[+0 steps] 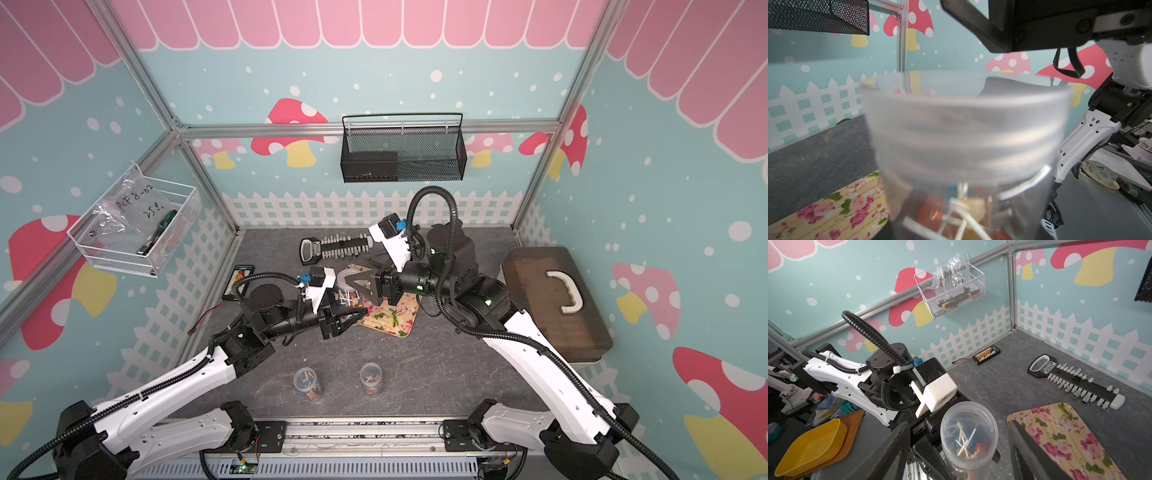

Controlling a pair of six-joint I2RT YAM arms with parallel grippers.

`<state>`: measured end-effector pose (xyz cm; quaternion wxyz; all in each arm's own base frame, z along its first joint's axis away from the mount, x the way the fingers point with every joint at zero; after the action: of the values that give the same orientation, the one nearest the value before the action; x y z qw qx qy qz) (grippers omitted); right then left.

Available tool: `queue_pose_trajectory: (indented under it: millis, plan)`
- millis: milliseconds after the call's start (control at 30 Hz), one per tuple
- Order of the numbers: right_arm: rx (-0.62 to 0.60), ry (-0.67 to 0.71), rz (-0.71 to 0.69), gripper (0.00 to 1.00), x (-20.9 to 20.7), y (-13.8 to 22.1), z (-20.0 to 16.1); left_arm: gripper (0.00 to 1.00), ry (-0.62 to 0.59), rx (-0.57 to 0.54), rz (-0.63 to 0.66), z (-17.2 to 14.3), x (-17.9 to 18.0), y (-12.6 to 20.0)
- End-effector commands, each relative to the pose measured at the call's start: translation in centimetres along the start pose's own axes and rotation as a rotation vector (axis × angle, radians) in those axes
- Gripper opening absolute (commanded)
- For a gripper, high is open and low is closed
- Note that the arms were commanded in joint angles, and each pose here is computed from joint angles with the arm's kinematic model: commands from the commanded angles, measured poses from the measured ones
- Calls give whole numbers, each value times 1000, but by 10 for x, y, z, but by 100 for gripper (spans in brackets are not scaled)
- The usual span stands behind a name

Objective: Pour the candies out of the jar
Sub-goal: Unscrew the lid from the jar.

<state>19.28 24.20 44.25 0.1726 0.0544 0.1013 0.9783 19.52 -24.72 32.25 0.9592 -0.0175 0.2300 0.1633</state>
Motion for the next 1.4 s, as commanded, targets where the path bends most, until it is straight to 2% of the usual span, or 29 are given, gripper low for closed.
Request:
queue_pose_trajectory:
  millis: [0,133,533,600,733,900,967,1167,1367]
  plan:
    - [42,-31,-34,71,-2,-9,-9,39,-3,-18,0,2,1,2]
    - [54,-28,-35,66,-2,-15,-10,39,-7,-12,9,1,0,4]
    - [113,-23,-7,65,0,-30,-19,39,-9,-9,20,-2,1,7]
    - [115,-15,-15,59,-1,-30,-19,39,-10,-9,18,-1,0,7]
    - [101,34,-21,38,-1,-28,-12,39,-6,-6,11,0,-1,6]
    - [89,150,2,32,0,-25,-1,39,-7,-7,7,1,-2,8]
    - [68,213,48,32,0,-21,5,39,-9,-1,2,1,-4,8]
    - [-92,452,424,33,17,2,11,39,-4,32,-39,2,-10,7]
    - [-112,442,475,35,9,0,9,39,-15,19,-33,5,-10,8]
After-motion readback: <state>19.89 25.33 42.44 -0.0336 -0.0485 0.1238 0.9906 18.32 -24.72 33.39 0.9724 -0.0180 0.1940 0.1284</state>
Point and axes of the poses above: each gripper's point midway between its finger pads, its own y axis back along the fingers, its own x axis along the line the jaws close on, z = x × y, the point moved 6 cm from there along y, back along the fingers, and after that the axes turned 13 degrees about y, right-handed, at the moved point
